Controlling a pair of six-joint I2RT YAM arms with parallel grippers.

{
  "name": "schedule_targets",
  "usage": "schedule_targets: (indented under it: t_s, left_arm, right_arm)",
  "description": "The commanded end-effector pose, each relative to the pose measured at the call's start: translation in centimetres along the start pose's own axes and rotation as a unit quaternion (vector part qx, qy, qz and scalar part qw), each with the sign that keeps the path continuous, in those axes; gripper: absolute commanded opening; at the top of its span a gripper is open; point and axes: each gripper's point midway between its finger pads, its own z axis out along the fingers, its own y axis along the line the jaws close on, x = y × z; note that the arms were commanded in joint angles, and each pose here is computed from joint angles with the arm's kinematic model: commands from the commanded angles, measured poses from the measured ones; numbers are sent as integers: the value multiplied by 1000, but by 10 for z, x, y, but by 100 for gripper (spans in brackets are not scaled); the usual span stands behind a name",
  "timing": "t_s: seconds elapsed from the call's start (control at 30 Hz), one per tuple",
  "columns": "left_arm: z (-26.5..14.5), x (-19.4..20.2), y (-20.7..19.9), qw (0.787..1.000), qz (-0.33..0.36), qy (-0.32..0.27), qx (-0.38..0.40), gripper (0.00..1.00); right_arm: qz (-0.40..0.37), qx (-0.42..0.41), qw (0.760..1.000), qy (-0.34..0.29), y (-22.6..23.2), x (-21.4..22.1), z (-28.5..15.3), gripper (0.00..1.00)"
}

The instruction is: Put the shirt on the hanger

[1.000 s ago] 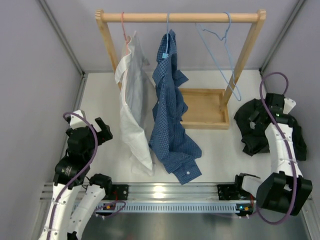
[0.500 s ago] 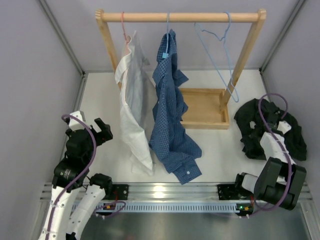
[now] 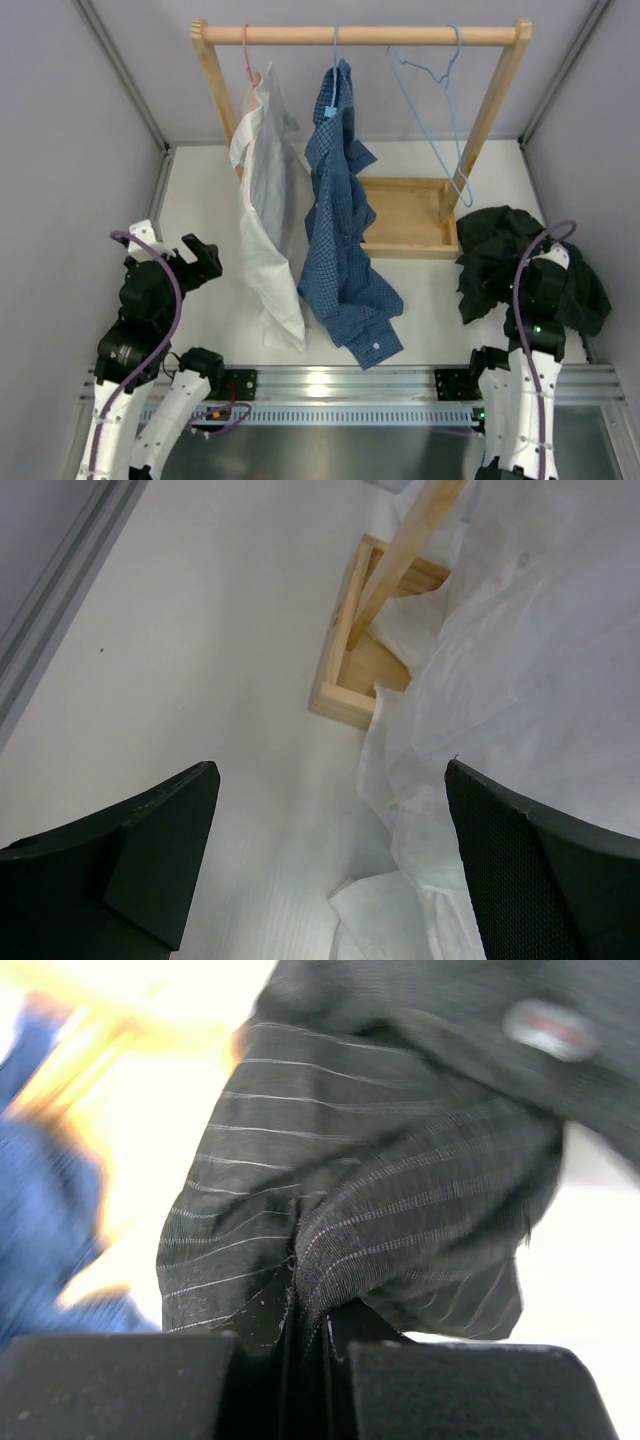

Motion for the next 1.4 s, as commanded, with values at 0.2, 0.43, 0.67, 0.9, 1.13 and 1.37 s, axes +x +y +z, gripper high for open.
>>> schedule_targets:
  t_s: [0.2,0.43,0.67,0.9,1.13,1.37]
  left_arm:
    - [-50,-85,-45,990,-46,-85,107,98]
    - [-37,-92,-49,993,-36,-69,88,98]
    - [-16,-79,-41,998,-6,-32,46,98]
    - [-10,-61,-38,999,15,-7,46,98]
    - [-9,-45,-35,998,39,13,51,98]
    - [-8,-39,-41,996,51,22,64,98]
  right_arm:
    - [-61,-254,941,216,81,84,-96,0]
    - [-116,-243,917,293,73,121,-90,67]
    - [-177,-133,961,165,69,46,-96,96]
    - [-174,25,979,108,56,-4,-46,93]
    - [-150,130,980,11,14,-57,-18,100]
    - [-140,171,971,96,-15,-33,48,99]
